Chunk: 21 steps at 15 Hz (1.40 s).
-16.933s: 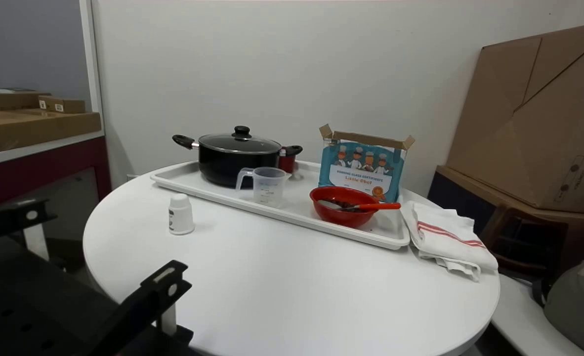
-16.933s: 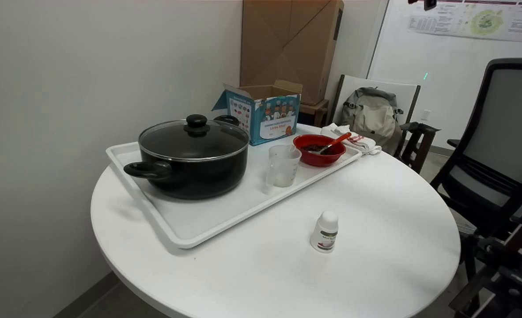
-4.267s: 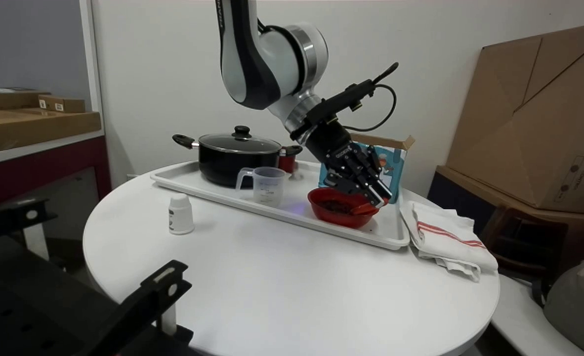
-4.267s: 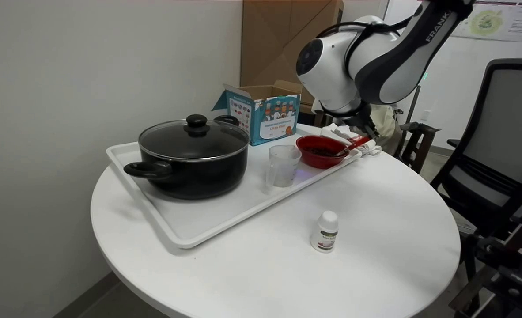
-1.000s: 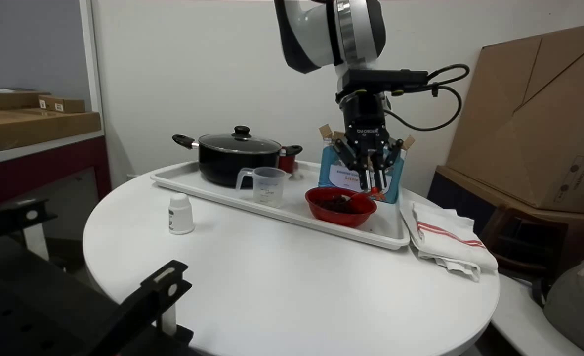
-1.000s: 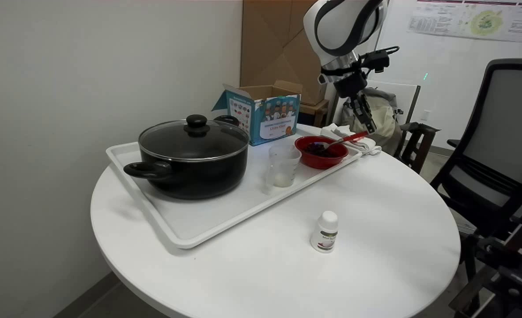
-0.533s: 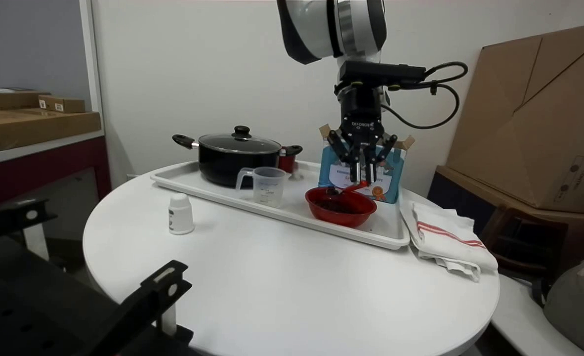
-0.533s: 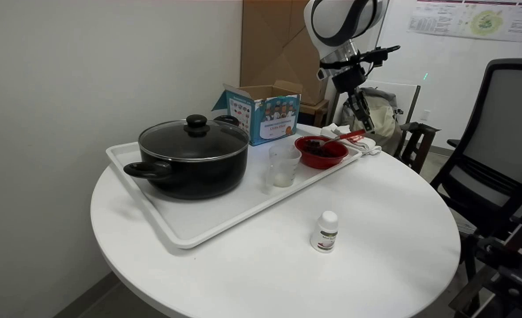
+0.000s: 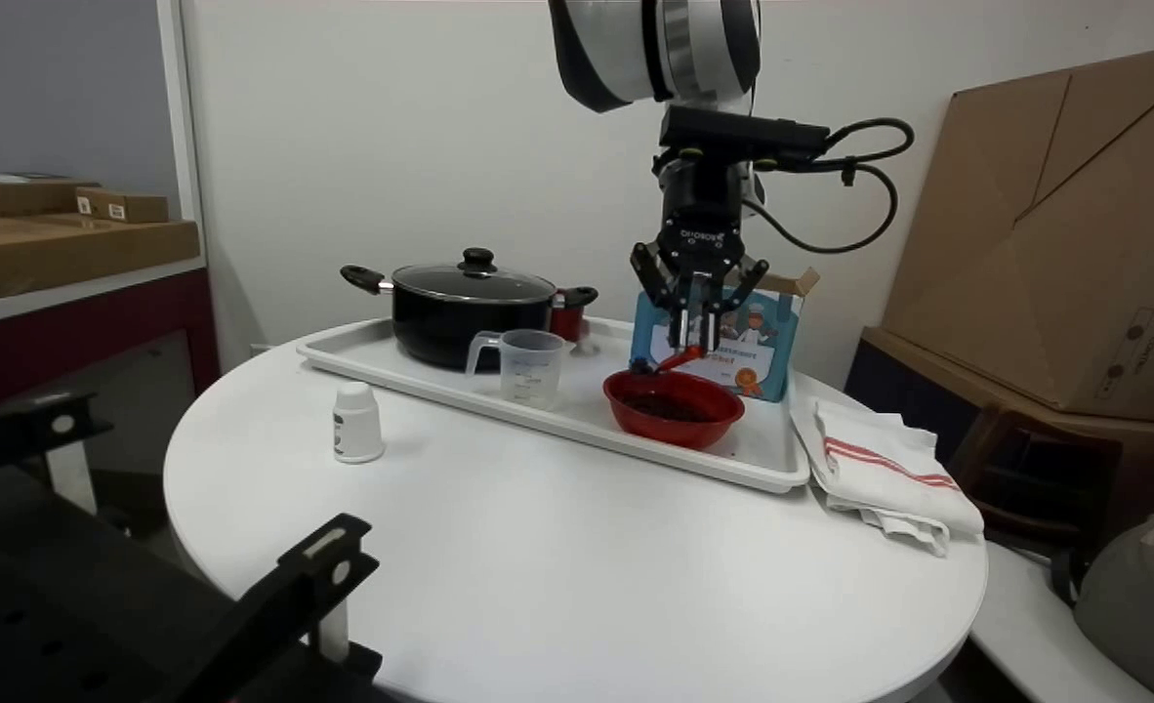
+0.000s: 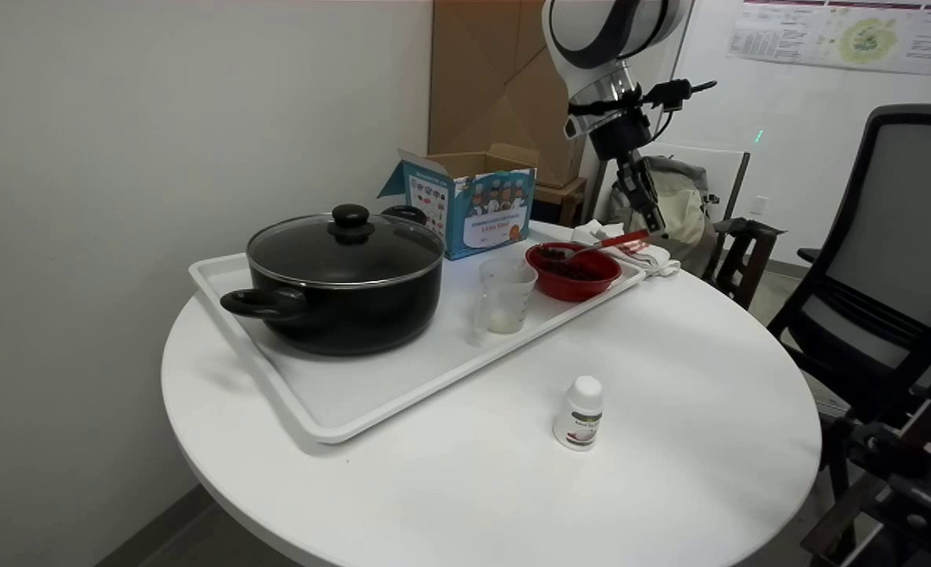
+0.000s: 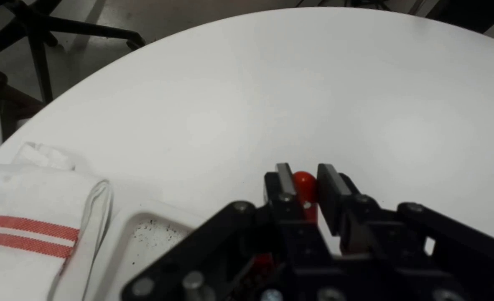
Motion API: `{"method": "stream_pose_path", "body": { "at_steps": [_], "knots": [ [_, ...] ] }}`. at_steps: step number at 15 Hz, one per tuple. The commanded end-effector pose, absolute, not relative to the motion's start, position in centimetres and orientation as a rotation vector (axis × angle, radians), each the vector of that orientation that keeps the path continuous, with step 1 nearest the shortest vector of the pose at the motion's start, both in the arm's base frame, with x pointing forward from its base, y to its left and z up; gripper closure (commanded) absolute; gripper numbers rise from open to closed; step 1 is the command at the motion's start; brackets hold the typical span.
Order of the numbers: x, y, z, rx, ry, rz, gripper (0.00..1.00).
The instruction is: Use the spoon to get the contents of the orange bowl and pour them into the colourless container
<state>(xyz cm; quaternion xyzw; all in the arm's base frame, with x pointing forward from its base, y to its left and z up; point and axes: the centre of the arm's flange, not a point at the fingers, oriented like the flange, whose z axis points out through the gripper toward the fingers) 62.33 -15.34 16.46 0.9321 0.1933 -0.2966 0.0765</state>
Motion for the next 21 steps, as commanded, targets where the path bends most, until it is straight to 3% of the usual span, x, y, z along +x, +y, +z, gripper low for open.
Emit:
{"method": "stream_pose_path", "body": {
  "at_steps": [1, 10, 21],
  "knots": [
    [63.0, -14.3, 19.1, 2.855, 0.604, -0.883, 0.91],
    [63.1, -11.6, 24.6, 2.853, 0.702, -0.761, 0.91],
    [61.5, -7.7, 25.1, 2.776, 0.825, -0.769, 0.91]
  ]
}}
